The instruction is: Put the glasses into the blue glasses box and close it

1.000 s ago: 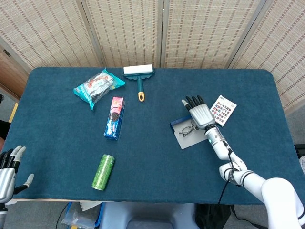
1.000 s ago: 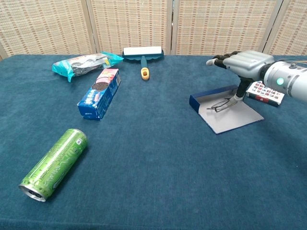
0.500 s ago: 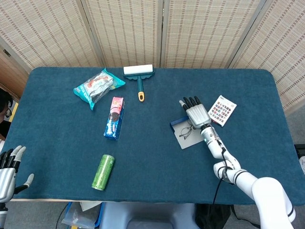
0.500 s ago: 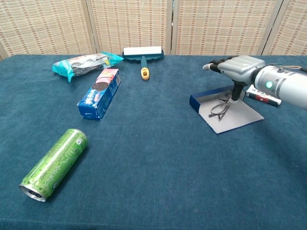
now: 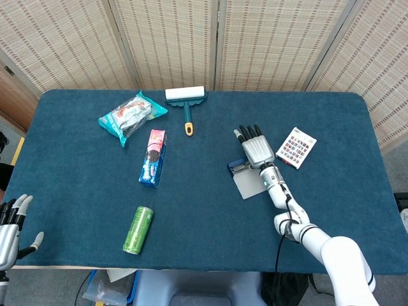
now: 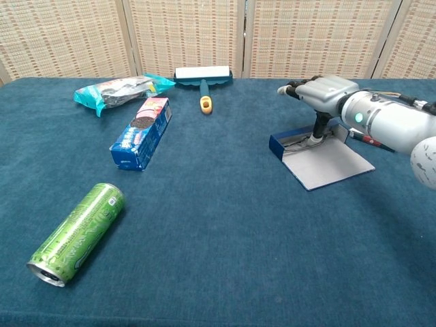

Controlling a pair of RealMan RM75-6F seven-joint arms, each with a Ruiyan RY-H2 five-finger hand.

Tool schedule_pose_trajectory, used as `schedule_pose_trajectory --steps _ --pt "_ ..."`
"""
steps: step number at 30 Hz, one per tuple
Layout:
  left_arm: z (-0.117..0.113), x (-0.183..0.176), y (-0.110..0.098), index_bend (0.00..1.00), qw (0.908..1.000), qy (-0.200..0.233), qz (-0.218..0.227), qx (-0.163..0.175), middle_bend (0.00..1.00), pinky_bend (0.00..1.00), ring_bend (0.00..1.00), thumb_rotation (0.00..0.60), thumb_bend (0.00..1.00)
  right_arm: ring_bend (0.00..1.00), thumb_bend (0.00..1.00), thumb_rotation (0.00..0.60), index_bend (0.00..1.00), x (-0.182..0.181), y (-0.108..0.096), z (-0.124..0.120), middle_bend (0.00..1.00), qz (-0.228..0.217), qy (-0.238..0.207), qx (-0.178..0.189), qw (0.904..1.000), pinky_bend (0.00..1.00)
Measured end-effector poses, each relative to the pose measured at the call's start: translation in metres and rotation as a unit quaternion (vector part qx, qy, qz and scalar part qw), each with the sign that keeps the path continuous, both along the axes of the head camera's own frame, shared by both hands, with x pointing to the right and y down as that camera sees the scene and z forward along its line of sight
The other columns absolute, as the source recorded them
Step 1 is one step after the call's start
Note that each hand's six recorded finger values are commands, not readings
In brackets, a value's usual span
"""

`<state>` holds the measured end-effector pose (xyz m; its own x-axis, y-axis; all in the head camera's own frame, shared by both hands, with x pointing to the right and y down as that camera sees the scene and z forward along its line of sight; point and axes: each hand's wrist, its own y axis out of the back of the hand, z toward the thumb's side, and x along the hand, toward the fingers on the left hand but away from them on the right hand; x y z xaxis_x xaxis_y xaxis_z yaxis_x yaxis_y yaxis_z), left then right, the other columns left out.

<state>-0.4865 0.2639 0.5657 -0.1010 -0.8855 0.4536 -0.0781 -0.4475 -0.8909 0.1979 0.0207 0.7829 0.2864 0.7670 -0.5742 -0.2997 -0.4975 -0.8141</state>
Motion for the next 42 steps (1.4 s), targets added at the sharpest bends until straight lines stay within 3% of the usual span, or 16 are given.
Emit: schedule_pose_trajectory --steps 19,31,35,42 --pt "0.0 -0.001 0.003 0.04 1.0 0.002 -0.001 -0.001 0.0 0.0 0.0 0.6 0.31 0.0 0.05 0.6 0.0 0.008 0.011 -0.015 0.0 -0.01 -0.035 -0.005 0.9993 0.0" --pt "0.0 0.003 0.001 0.04 0.9999 0.009 0.007 0.001 0.0 0.0 0.0 0.6 0.31 0.0 0.08 0.6 0.0 0.063 0.049 -0.053 0.0 -0.013 -0.053 0.01 0.9985 0.0" --pt "0.001 0.006 0.001 0.04 0.9999 0.011 0.009 0.001 0.0 0.0 0.0 0.6 0.31 0.0 0.08 0.6 0.0 0.081 0.067 -0.05 0.0 -0.019 -0.037 -0.002 0.9991 0.0" --pt "0.001 0.005 0.002 0.04 1.0 0.008 0.006 -0.002 0.0 0.0 0.0 0.6 0.31 0.0 0.08 0.6 0.0 0.098 0.073 -0.042 0.0 -0.019 -0.015 -0.006 0.9997 0.0"
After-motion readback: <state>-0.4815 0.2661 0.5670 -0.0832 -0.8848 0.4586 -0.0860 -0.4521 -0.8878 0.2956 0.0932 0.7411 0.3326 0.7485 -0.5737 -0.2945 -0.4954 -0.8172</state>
